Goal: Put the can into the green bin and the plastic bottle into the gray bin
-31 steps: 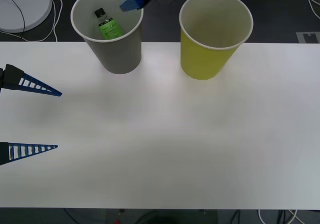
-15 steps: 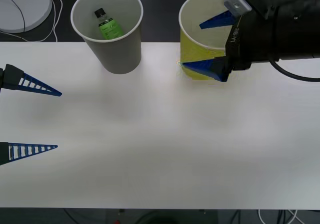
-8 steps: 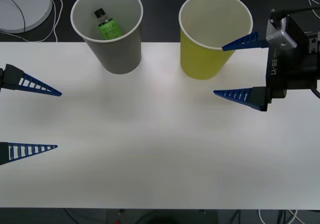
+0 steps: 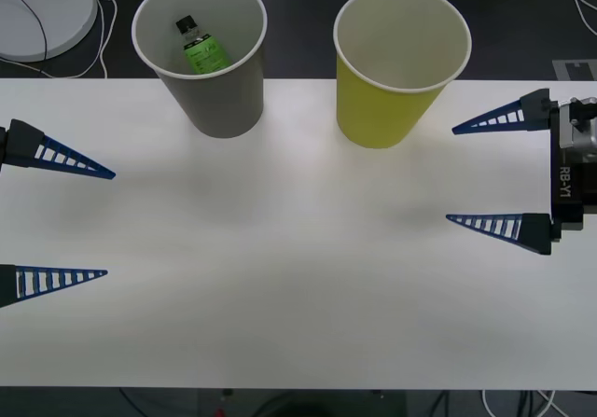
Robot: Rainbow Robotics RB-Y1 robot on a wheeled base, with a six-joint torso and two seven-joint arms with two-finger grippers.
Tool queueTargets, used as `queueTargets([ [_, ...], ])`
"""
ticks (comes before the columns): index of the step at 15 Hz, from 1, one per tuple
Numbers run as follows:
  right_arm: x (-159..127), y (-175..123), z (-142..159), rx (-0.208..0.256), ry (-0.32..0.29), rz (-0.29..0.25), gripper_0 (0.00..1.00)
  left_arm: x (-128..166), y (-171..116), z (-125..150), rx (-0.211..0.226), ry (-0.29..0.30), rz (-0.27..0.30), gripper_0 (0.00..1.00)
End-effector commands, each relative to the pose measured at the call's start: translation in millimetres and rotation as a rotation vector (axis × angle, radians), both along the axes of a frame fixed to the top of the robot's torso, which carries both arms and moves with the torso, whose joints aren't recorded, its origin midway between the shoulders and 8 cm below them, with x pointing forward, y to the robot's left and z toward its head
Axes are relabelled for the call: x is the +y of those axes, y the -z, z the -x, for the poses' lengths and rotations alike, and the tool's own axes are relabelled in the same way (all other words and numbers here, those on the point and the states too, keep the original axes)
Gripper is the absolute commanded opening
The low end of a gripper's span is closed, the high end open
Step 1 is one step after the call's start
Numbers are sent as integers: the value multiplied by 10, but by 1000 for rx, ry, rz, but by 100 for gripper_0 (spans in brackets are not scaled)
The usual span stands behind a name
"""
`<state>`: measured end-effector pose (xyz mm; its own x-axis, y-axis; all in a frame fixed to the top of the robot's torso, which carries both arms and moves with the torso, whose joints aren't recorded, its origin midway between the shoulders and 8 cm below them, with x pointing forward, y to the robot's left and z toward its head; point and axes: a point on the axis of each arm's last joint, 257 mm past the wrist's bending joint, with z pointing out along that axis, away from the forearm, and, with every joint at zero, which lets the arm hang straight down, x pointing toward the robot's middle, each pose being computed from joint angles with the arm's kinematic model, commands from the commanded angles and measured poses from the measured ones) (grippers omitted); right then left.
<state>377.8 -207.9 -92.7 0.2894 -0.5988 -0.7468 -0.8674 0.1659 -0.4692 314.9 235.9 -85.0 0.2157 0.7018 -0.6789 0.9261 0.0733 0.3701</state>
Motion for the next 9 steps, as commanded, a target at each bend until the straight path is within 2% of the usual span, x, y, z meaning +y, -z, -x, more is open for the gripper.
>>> queueTargets([
  [1,-155,91,119,3,-24,18,100,0,0,0,0,0,0,100],
  [5,-347,183,218,-21,-32,46,100,0,0,0,0,0,0,100],
  [9,-440,187,361,2,-48,53,100,0,0,0,0,0,0,100],
])
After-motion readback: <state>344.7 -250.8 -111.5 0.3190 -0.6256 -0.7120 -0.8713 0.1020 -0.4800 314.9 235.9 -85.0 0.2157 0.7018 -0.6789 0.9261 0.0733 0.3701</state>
